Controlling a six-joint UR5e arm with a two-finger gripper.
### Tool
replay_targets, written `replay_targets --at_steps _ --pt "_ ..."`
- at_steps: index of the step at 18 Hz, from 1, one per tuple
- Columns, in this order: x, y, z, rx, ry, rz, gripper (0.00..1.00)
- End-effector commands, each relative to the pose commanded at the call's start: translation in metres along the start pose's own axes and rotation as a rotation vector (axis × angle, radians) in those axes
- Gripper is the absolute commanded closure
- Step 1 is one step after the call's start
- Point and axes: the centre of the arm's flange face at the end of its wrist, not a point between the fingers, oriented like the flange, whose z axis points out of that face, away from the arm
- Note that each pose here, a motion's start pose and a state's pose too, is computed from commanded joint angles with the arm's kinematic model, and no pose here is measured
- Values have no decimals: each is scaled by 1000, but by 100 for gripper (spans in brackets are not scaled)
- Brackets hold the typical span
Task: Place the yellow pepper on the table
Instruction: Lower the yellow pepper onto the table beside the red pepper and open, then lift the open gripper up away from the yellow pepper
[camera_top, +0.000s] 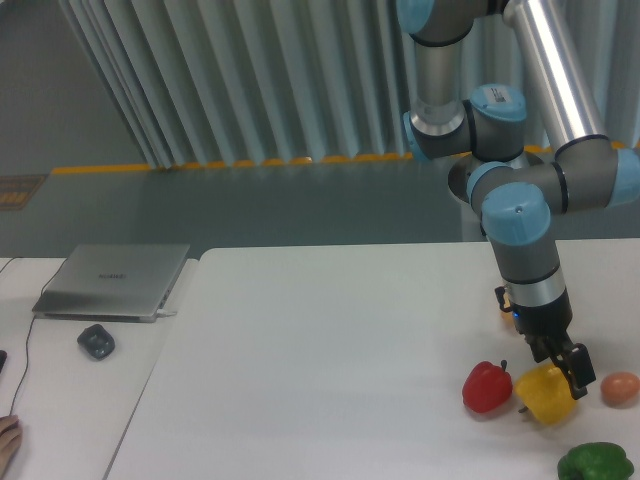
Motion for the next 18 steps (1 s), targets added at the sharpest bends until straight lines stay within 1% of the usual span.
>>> replay_targets --at_steps 2,4,5,7,9,10,13,16,18 --pt "-6 4 -14 13 -25 -12 0" --pt "-11 7 -25 39 -29 -19 0" --pt "-14 14 -31 44 -27 -29 0" --pt "-22 36 -37 28 29 -28 0" --pt "-39 60 -48 48 112 44 0" --pt "-50 78 -56 77 147 90 0" --pt "-66 113 -57 111 178 148 0" --pt "-73 150 -50 121 215 258 0" --pt "-74 164 -48 124 228 286 0"
